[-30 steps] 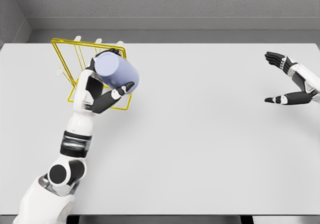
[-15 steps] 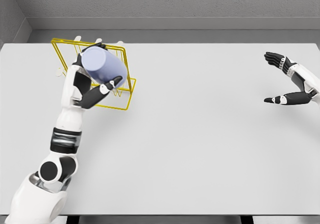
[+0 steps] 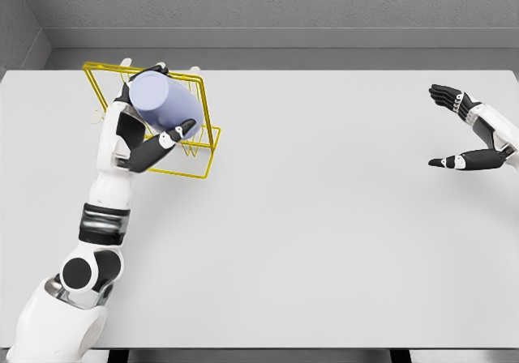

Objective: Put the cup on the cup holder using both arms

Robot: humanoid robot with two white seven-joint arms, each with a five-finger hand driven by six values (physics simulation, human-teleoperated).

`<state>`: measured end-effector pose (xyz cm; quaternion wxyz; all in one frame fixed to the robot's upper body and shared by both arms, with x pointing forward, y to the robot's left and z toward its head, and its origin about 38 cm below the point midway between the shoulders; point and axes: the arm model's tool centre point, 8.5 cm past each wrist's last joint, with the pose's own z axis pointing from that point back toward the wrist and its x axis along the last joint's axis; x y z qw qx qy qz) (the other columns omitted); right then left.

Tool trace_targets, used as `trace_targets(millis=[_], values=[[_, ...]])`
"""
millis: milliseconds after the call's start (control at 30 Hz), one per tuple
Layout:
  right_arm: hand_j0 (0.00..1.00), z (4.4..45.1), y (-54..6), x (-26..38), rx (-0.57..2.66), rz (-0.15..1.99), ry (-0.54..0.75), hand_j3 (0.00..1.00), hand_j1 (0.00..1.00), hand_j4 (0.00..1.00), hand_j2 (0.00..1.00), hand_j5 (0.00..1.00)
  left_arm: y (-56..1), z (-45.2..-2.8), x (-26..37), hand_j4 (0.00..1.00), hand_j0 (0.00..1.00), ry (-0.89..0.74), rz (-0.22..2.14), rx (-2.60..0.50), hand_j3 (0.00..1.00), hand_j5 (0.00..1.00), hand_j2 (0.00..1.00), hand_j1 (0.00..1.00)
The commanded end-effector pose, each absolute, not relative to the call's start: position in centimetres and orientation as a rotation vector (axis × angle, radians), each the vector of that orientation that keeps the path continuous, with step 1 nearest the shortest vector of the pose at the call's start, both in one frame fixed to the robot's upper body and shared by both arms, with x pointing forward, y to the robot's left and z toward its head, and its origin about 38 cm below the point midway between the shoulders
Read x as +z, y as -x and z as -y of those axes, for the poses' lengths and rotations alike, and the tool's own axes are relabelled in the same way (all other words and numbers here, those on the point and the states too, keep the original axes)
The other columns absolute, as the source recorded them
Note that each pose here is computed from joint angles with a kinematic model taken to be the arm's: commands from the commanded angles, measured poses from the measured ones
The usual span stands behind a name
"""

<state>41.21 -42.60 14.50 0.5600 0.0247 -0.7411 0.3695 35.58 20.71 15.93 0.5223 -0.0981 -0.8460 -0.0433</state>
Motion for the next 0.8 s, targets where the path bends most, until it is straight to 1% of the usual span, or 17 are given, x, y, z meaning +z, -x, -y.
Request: trace_targets(millis=[0,200,267,300,333,367,767], values=[[1.00,42.77,-41.17,14.48,0.860,1.747,-0.059,1.00,1.00,1.00,1.00,1.00,-35.75,-21.01,16.00,0.71,0.71,0.222,2.019,-0.103,0.71,0.71,0.71,0.71],[1.00,42.77,-41.17,14.48,0.860,1.747,-0.059,1.00,1.00,1.00,1.00,1.00,-36.24,-21.02,16.23,0.71,0.71,0.212,2.011,-0.110,0.71,0.71,0.71,0.71],[1.00,42.74,-41.17,14.45,0.861,1.746,-0.060,1.00,1.00,1.00,1.00,1.00,-36.39,-20.98,16.32,0.74,0.74,0.211,2.012,-0.114,0.74,0.74,0.74,0.74],[1.00,42.74,-41.17,14.45,0.861,1.746,-0.060,1.00,1.00,1.00,1.00,1.00,-36.44,-20.98,16.33,0.83,0.83,0.208,2.013,-0.117,0.83,0.83,0.83,0.83],[1.00,42.74,-41.17,14.45,0.861,1.746,-0.060,1.00,1.00,1.00,1.00,1.00,-36.47,-20.97,16.39,0.96,0.96,0.204,2.016,-0.119,0.96,0.96,0.96,0.96],[1.00,42.74,-41.17,14.45,0.861,1.746,-0.060,1.00,1.00,1.00,1.00,1.00,-36.50,-21.12,16.45,1.00,1.00,0.198,2.019,-0.118,1.00,1.00,1.00,1.00],[1.00,42.86,-41.15,14.25,0.856,1.741,-0.059,1.00,1.00,1.00,1.00,1.00,-36.52,-21.46,16.61,1.00,1.00,0.190,2.026,-0.110,1.00,1.00,1.00,1.00]])
